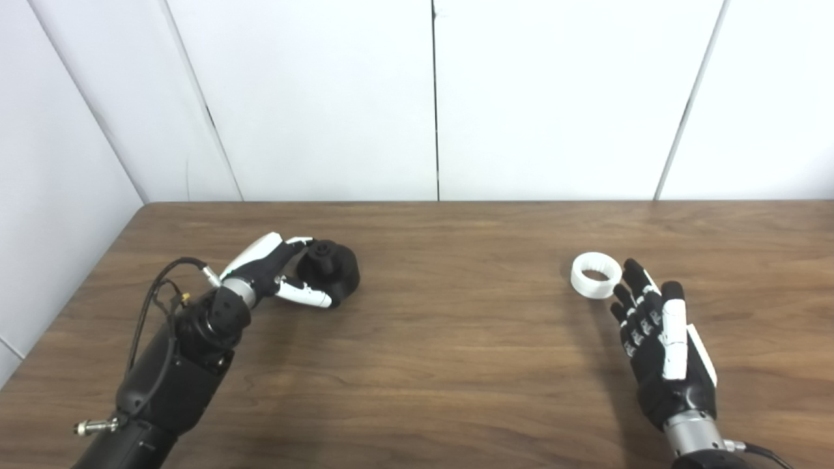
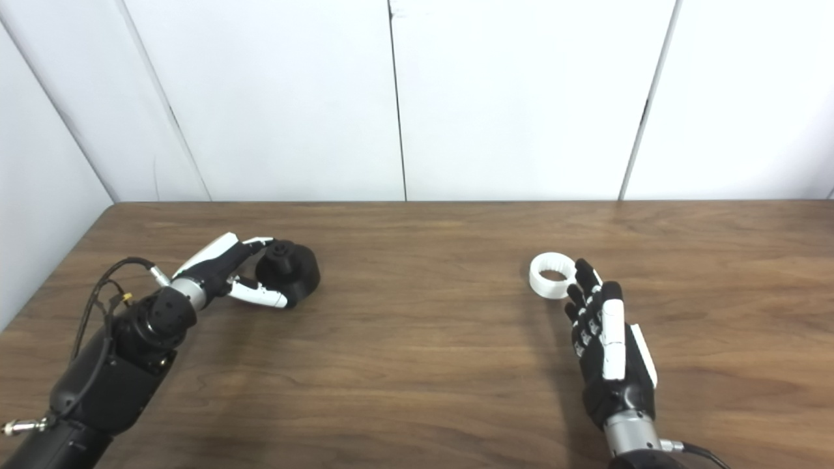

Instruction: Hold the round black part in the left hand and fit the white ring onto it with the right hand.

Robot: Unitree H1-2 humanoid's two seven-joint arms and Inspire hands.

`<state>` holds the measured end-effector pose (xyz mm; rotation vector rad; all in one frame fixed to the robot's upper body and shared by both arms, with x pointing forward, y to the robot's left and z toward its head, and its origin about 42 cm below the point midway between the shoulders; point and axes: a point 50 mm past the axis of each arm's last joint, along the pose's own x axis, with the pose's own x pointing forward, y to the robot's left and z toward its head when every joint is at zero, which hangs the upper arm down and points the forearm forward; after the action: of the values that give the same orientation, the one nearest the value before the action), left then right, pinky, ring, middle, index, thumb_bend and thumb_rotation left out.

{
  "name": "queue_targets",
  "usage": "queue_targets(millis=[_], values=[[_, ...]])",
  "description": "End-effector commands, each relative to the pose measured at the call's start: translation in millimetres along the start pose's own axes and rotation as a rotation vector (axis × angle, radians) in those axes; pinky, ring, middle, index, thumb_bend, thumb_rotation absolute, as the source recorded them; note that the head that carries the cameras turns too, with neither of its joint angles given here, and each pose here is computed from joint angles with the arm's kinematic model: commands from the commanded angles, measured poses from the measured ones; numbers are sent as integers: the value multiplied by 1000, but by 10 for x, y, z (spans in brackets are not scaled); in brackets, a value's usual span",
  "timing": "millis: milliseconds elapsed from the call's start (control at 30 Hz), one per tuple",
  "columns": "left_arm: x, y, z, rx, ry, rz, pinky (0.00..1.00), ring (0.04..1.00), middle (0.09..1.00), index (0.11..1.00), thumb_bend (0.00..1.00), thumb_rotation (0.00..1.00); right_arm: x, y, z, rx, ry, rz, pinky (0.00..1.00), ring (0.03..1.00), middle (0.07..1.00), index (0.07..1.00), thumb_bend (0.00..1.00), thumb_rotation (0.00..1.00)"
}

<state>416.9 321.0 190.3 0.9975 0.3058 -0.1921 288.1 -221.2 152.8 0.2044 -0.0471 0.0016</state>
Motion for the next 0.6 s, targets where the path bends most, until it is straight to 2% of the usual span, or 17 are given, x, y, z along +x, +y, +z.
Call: queue_targets(millis=[0, 567], values=[[41, 284, 175, 28, -67, 76, 992, 1000, 1000, 899, 1000, 275, 48, 62, 171, 3, -87, 20, 1000, 984, 990, 940, 617, 1000], [93, 215, 144, 44, -72, 81, 997, 1000, 994, 883, 966, 258, 29, 40, 181, -5, -90, 16, 1000, 973, 980, 936, 620, 1000]])
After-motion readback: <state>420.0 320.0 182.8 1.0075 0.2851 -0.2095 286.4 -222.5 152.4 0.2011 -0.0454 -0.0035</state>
